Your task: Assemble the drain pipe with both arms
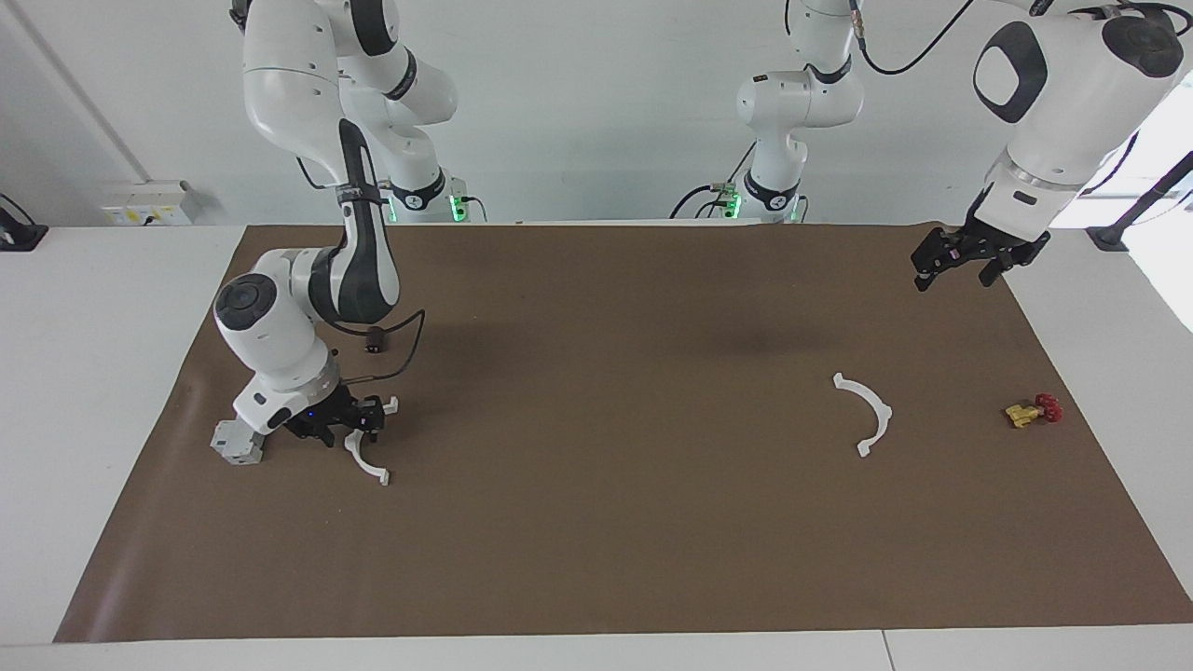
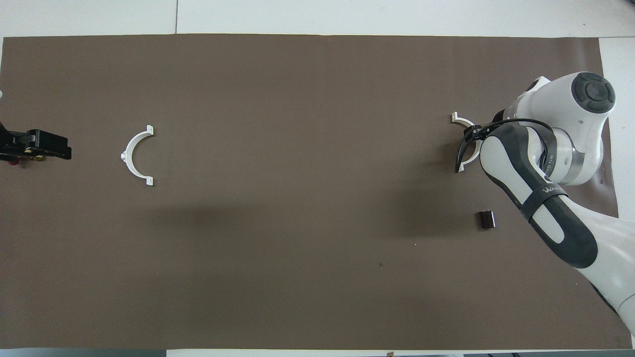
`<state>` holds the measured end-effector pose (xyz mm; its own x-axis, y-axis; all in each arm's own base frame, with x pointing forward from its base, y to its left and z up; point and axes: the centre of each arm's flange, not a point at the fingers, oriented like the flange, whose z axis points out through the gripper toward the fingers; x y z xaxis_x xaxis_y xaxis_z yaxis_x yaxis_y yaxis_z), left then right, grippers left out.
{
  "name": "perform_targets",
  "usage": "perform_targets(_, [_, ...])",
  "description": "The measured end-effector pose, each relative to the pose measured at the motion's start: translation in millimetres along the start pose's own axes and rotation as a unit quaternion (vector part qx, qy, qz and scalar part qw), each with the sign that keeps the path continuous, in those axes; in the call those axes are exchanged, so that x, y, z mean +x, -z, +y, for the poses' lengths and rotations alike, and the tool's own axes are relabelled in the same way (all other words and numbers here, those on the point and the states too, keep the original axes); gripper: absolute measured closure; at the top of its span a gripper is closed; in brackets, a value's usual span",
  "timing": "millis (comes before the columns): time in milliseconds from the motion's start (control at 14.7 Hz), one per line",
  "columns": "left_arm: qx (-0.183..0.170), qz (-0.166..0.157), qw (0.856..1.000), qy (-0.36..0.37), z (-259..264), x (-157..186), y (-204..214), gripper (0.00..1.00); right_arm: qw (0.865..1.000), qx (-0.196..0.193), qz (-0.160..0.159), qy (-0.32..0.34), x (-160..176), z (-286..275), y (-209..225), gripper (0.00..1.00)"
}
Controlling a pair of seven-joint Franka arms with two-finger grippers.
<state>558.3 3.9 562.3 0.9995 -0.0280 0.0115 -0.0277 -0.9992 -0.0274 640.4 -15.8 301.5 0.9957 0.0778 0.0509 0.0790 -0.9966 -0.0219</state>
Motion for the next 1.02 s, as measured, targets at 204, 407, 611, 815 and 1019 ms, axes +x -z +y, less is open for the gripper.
perform_targets(204, [0.000, 0.010, 1.000, -0.001, 1.3, 3.6, -33.3, 0.00, 1.000, -0.001, 0.002, 0.000, 0.7, 0.9, -10.1, 0.42])
perform_targets(407, [0.001, 0.024, 1.000, -0.002, 2.5, 17.3, -79.3, 0.00, 1.000, -0.001, 0.002, 0.000, 0.9, 0.9, -11.6, 0.59])
perform_targets(611, [0.003, 0.031, 1.000, -0.003, 2.6, 39.0, -133.1, 0.00, 1.000, -0.001, 0.002, 0.001, 1.3, -0.4, -11.1, 0.79])
perform_targets(815, [0.005, 0.042, 0.999, -0.003, 2.8, 52.4, -178.6, 0.00, 1.000, 0.004, -0.005, 0.013, 16.8, -23.3, 13.3, 0.79])
perform_targets(1019, [0.006, 0.046, 0.999, -0.002, -4.1, 51.0, -209.5, 0.00, 1.000, 0.007, -0.019, 0.002, 45.5, -125.1, 69.1, 0.79])
